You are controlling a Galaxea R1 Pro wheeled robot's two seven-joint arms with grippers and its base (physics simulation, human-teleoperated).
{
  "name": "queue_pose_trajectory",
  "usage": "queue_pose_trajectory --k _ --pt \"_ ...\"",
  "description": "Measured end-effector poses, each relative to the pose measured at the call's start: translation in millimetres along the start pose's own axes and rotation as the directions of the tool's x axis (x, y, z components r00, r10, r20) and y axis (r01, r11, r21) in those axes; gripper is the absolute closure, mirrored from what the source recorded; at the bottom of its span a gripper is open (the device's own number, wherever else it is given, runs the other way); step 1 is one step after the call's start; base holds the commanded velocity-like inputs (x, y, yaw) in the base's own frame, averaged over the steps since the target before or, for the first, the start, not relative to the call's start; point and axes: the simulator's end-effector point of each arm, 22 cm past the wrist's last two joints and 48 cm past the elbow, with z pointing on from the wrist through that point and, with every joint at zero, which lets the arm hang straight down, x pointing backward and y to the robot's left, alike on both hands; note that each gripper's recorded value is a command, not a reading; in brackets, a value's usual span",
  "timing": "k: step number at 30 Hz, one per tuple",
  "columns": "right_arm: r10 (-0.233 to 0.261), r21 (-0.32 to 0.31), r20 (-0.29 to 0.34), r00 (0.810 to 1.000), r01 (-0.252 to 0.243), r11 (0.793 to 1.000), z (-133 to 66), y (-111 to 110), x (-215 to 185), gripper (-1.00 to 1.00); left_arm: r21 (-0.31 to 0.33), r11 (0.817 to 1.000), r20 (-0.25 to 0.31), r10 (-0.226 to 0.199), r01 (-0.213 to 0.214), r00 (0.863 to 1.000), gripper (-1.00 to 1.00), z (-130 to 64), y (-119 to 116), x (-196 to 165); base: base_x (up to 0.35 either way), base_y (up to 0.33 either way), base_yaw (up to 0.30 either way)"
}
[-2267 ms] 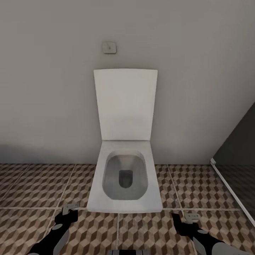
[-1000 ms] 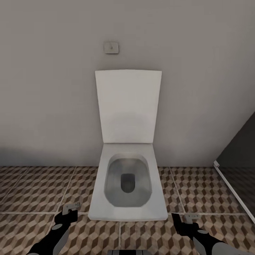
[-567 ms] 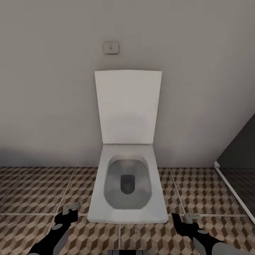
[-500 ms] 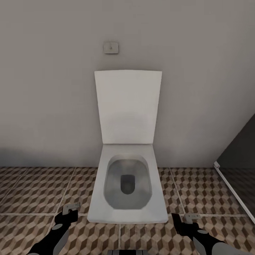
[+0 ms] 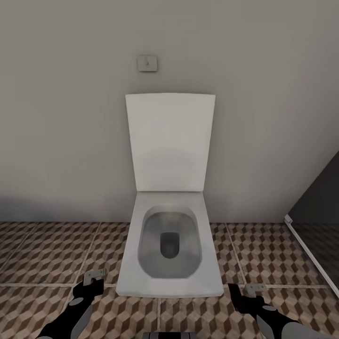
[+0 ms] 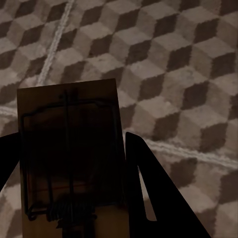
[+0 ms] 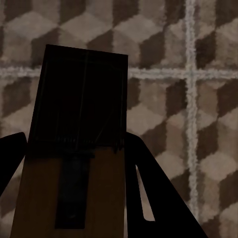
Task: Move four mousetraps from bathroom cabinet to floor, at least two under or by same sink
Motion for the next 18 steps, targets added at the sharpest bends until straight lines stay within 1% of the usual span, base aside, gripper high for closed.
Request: queue_pose_trajectory --k 12,18 --pt "0.000 0.000 0.000 1.000 0.000 1.000 0.0 0.0 0.0 1.00 0.002 1.000 -0.002 -0.005 0.005 1.000 1.00 0.0 -0.5 0.5 0.000 0.000 0.000" --pt "0.000 0.000 0.000 1.000 0.000 1.000 0.0 0.0 0.1 1.00 0.001 1.000 -0.002 -0.004 0.005 1.000 1.00 -0.1 -0.7 0.5 0.000 -0.096 0.000"
